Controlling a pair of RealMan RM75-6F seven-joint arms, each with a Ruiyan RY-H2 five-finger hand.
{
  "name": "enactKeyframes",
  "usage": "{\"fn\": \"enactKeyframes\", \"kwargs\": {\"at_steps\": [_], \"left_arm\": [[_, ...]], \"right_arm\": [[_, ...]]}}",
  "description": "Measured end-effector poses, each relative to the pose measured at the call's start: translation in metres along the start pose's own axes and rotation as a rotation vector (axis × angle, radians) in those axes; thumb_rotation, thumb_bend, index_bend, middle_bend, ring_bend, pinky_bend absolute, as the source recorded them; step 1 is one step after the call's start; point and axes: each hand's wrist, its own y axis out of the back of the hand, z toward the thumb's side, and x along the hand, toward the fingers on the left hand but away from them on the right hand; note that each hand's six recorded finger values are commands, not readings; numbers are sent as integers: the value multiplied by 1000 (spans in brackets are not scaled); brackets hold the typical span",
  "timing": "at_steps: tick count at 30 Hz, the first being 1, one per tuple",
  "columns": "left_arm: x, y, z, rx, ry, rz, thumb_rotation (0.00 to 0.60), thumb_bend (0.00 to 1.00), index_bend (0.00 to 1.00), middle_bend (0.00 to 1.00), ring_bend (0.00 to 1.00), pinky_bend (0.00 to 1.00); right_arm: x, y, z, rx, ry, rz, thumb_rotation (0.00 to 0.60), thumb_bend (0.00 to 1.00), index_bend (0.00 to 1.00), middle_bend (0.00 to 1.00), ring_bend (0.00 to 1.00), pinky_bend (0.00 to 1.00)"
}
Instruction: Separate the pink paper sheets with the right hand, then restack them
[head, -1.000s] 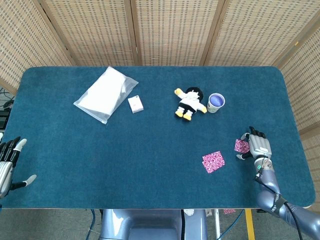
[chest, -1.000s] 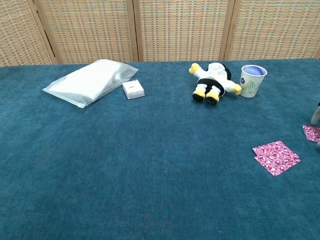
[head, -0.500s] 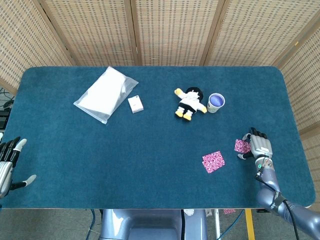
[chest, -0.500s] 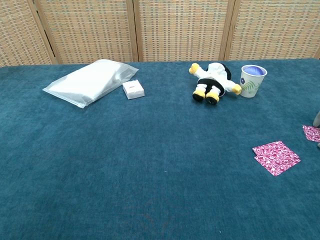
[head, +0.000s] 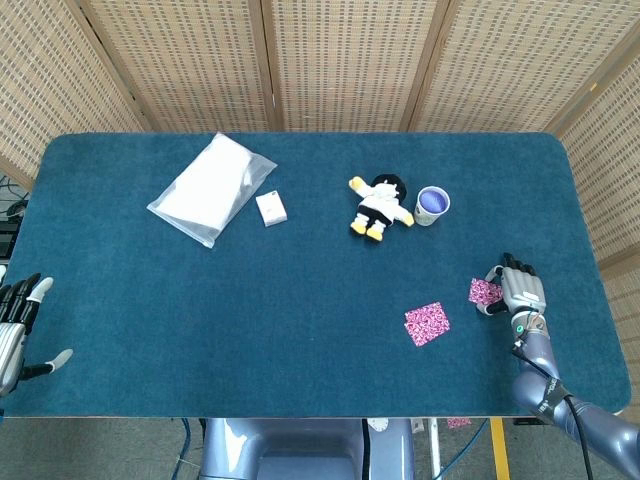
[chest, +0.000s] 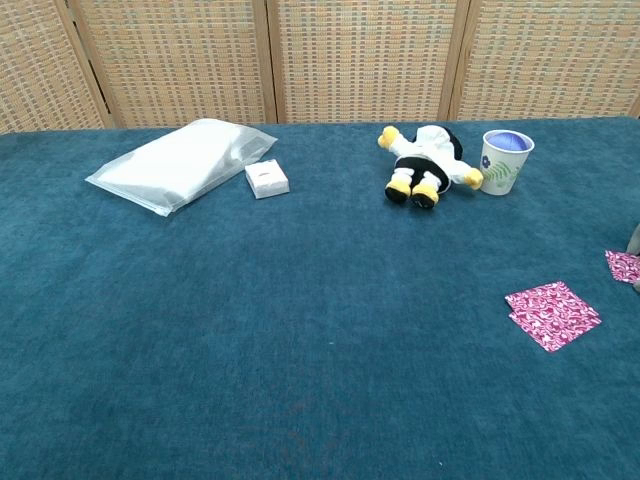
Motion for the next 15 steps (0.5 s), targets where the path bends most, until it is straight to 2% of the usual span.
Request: {"fn": "enactKeyframes", "kwargs": {"at_steps": [15], "left_arm": [[0, 0, 0, -1, -1, 2, 600, 0, 0, 0, 0, 0]], "right_arm": [[1, 0, -1, -3, 9, -13, 600, 439, 572, 0, 0, 0]]}}
